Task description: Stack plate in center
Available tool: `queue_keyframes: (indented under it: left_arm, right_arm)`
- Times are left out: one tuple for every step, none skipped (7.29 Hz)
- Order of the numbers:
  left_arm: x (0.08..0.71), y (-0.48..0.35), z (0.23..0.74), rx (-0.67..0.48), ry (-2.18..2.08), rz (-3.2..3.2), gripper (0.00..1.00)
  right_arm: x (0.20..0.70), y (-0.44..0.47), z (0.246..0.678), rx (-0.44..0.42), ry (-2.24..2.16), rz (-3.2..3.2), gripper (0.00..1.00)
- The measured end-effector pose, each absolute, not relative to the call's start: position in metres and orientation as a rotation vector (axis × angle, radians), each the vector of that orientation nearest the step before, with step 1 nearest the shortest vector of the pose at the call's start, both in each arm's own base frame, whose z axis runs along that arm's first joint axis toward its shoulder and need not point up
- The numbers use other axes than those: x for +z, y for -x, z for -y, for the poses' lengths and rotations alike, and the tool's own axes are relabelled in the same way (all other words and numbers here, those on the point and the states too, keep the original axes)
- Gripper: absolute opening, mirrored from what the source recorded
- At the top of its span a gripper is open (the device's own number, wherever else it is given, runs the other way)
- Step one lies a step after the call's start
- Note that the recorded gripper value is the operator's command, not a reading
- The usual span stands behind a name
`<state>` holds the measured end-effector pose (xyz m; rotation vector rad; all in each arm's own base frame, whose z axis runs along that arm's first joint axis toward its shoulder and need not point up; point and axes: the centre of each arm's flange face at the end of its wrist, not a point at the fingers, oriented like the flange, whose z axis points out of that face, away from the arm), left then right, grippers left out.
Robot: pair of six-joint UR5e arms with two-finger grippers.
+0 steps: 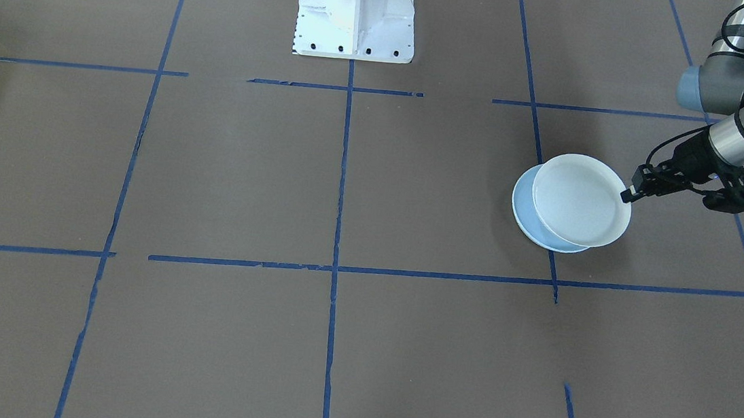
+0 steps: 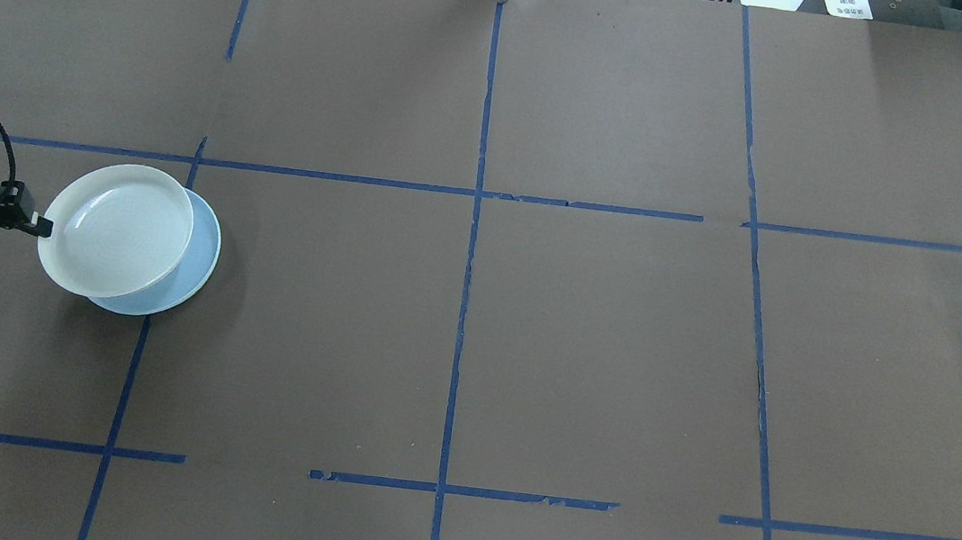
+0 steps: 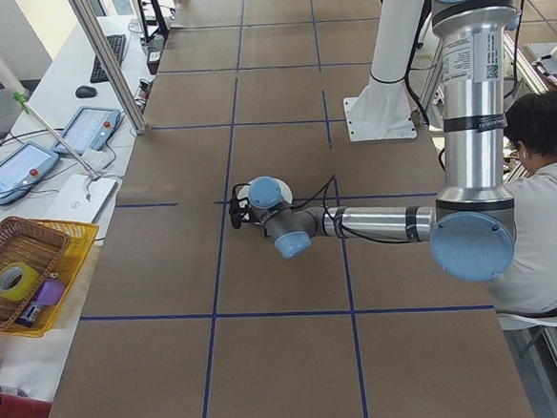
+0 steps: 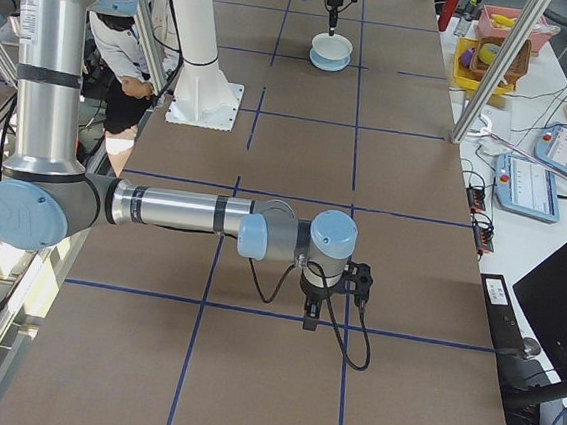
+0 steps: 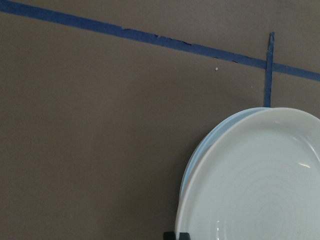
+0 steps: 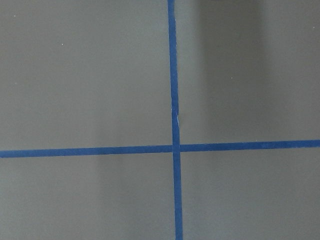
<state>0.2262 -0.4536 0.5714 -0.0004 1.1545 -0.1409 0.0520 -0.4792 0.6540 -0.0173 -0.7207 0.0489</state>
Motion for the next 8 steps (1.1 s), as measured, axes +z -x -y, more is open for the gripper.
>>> queue_keyframes:
  left_arm:
    - [0.5711, -0.2280, 0.4561, -0.143, 0.002, -1.158, 0.00]
    - [0.5700, -0.2287, 0.4570, -0.142, 0.001, -1.161, 0.00]
    - [0.5682, -0.2289, 0.4574, -0.141, -0.002, -1.163, 0.63]
    - [0.5669, -0.2290, 0.4575, -0.140, -0.004, -1.166, 1.00]
    - [0.5663, -0.2288, 0.4574, -0.140, -0.005, -1.167, 1.00]
    - [0.5660, -0.2285, 0.4569, -0.140, -0.006, -1.168, 1.00]
    - [0.5655, -0.2282, 0.4555, -0.135, 0.000, -1.171, 1.00]
    - [0.5662, -0.2269, 0.4527, -0.127, 0.015, -1.177, 1.00]
  right_arm:
    - [0.6540, -0.0520, 0.4792, 0.049, 0.017, 0.721, 1.00]
    - [0.6540, -0.0520, 0.4792, 0.049, 0.018, 0.721, 1.00]
    - [0.6540, -0.0520, 0.4792, 0.049, 0.018, 0.721, 1.00]
    - [0.6540, -0.0520, 0.4792, 0.049, 0.017, 0.721, 1.00]
    - [0.6540, -0.0521, 0.4793, 0.049, 0.017, 0.720, 1.00]
    - [0.6540, -0.0521, 0.4793, 0.049, 0.017, 0.720, 1.00]
    - [0.6540, -0.0521, 0.4792, 0.049, 0.017, 0.720, 1.00]
    - [0.6540, -0.0521, 0.4792, 0.049, 0.017, 0.720, 1.00]
